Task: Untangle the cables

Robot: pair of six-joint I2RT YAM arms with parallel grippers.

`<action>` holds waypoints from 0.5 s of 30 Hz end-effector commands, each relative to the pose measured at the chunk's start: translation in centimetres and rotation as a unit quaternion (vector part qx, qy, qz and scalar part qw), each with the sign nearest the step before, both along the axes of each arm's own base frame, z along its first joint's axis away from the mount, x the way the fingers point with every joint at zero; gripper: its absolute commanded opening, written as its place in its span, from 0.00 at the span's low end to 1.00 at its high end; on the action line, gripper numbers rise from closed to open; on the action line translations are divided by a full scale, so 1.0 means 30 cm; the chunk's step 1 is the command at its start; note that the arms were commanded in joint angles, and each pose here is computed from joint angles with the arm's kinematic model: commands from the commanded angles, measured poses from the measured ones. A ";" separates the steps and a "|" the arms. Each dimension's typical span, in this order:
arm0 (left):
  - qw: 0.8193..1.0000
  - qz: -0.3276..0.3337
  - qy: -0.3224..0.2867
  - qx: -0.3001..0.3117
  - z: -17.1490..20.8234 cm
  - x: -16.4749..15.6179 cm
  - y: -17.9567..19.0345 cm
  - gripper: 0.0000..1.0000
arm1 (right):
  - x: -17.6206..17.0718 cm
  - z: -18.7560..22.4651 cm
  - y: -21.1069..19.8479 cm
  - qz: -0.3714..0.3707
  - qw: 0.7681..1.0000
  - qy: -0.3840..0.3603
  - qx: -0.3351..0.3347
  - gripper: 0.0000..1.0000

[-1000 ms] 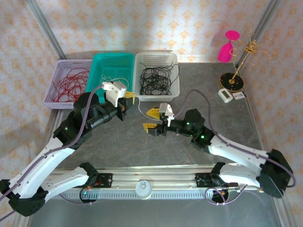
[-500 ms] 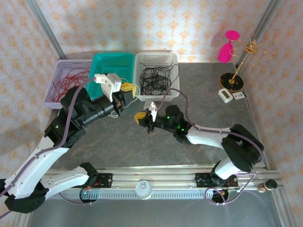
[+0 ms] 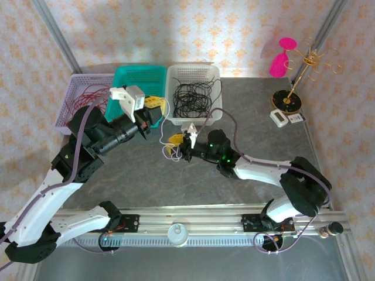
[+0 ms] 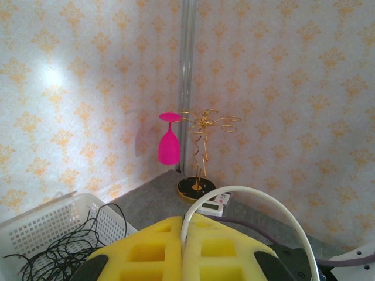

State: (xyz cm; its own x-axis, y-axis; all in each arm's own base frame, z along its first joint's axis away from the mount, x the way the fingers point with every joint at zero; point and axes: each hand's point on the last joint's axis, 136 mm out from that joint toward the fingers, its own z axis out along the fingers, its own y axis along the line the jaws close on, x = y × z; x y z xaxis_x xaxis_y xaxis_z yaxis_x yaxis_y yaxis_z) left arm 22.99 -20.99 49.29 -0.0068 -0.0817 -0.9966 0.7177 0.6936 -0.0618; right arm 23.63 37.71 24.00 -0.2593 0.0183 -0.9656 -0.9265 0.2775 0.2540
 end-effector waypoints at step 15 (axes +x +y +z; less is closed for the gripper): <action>1.000 0.001 -0.029 -0.012 0.068 -0.007 0.003 0.00 | 0.051 -0.074 -0.151 -0.124 0.978 0.168 0.000 0.22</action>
State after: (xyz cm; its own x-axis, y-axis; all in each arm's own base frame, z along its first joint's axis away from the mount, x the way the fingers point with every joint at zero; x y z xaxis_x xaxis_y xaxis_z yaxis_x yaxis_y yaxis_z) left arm 23.35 -21.28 49.10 -0.0119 -0.0767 -0.9970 0.7173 0.6940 -0.0620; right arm 24.96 34.27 21.53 -0.5407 0.0784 -0.8375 -0.7277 0.4560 0.5125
